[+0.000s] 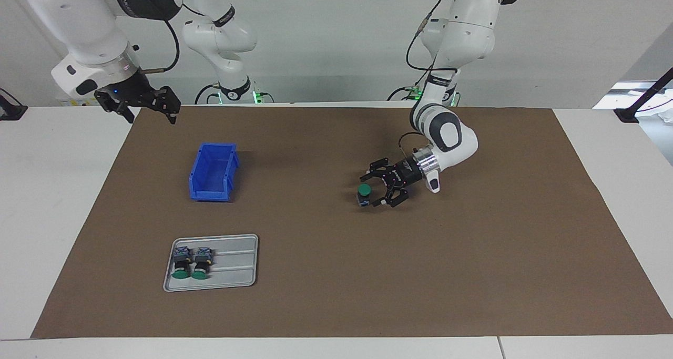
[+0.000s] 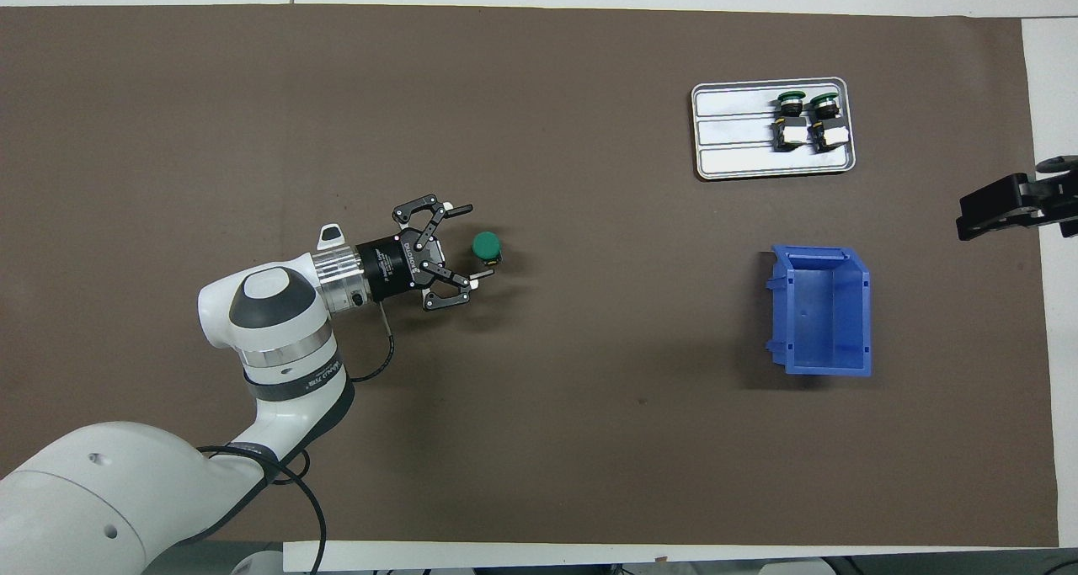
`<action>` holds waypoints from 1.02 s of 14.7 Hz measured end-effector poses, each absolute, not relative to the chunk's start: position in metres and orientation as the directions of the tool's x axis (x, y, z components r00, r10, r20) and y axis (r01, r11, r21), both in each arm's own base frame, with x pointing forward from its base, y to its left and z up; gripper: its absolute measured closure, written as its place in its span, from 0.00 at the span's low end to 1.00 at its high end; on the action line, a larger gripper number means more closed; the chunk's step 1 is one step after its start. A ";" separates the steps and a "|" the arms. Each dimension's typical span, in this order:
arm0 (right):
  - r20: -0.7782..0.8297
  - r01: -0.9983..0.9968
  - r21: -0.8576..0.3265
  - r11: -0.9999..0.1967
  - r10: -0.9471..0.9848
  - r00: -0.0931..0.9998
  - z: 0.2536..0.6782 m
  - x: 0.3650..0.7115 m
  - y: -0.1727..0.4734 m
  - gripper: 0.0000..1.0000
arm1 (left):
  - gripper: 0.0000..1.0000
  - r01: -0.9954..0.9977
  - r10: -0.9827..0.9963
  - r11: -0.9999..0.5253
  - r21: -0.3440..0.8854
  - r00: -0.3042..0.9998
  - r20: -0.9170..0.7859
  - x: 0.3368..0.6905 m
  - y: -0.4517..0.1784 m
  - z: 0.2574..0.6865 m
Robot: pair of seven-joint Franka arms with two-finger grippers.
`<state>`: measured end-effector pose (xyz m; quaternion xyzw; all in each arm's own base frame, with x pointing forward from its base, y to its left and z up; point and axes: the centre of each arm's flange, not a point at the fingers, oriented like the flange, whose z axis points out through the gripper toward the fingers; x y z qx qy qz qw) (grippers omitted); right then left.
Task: Place and press button with both arms
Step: 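Set the green button upright on the table and open the left gripper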
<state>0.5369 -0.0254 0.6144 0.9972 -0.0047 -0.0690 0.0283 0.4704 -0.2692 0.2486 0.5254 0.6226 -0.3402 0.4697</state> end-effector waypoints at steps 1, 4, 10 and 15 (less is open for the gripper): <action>-0.137 -0.005 0.057 -0.998 -0.013 0.990 0.614 0.537 -0.025 0.01 | 0.00 0.972 0.348 0.220 0.081 0.000 -0.937 0.470 -0.270 0.253; -0.137 -0.005 0.057 -0.998 -0.013 0.990 0.614 0.537 -0.025 0.01 | 0.00 0.959 0.434 0.245 0.143 0.024 -0.900 0.466 -0.273 0.273; -0.137 -0.005 0.057 -0.998 -0.013 0.990 0.614 0.537 -0.025 0.01 | 0.00 0.948 0.536 0.175 0.266 0.135 -0.833 0.464 -0.274 0.308; -0.137 -0.005 0.057 -0.998 -0.013 0.990 0.614 0.537 -0.025 0.01 | 0.00 0.929 0.596 0.053 0.367 0.265 -0.758 0.473 -0.262 0.330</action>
